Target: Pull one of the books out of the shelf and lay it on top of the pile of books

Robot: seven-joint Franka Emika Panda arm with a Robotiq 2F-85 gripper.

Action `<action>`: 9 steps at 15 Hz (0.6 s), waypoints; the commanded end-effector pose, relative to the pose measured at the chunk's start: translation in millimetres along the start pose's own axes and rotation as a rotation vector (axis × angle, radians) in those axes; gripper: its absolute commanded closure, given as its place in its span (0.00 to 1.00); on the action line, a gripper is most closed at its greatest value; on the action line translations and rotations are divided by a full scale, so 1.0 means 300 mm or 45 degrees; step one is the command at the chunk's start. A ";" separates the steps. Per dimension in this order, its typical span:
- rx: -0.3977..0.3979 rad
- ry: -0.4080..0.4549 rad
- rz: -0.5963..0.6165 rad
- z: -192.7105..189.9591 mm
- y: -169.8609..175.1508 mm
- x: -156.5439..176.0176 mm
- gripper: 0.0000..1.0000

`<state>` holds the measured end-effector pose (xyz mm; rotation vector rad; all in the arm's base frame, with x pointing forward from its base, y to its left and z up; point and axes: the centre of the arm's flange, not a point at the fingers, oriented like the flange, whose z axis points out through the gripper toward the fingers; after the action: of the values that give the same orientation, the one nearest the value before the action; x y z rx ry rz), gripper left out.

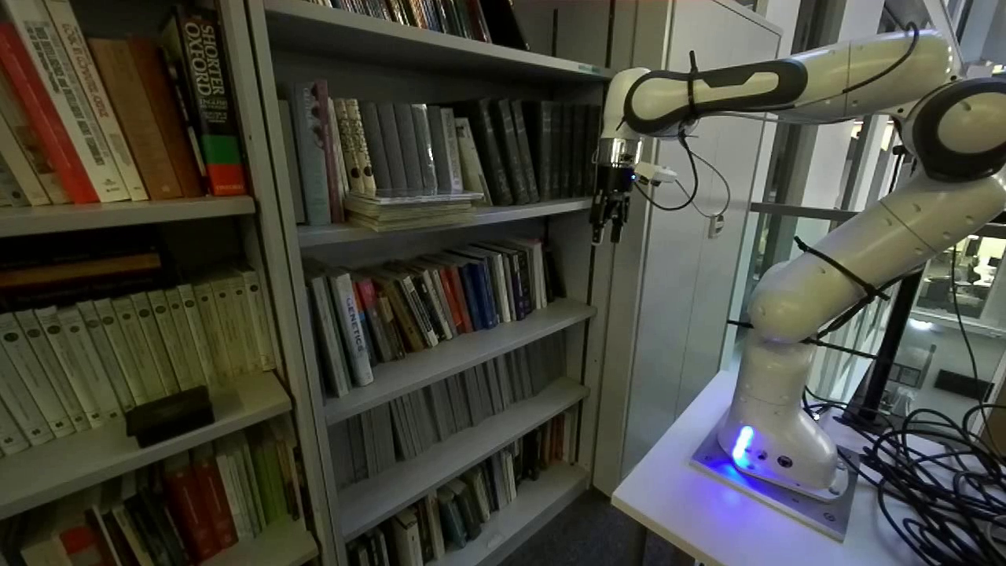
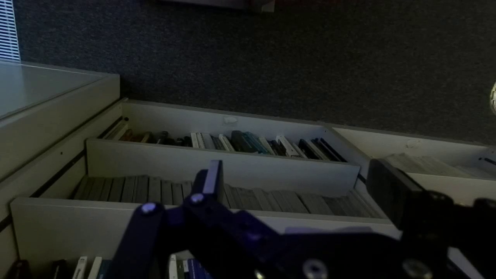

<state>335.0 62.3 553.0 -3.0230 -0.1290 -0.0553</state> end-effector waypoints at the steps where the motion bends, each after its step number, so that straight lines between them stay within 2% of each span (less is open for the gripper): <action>1: -0.089 0.218 -0.025 -0.039 0.018 0.037 0.00; 2: -0.109 0.292 -0.030 -0.073 0.014 0.070 0.00; 9: -0.066 0.844 -0.030 -0.321 -0.084 0.225 0.00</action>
<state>373.1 72.0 631.6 -2.9389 -0.1325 -0.8404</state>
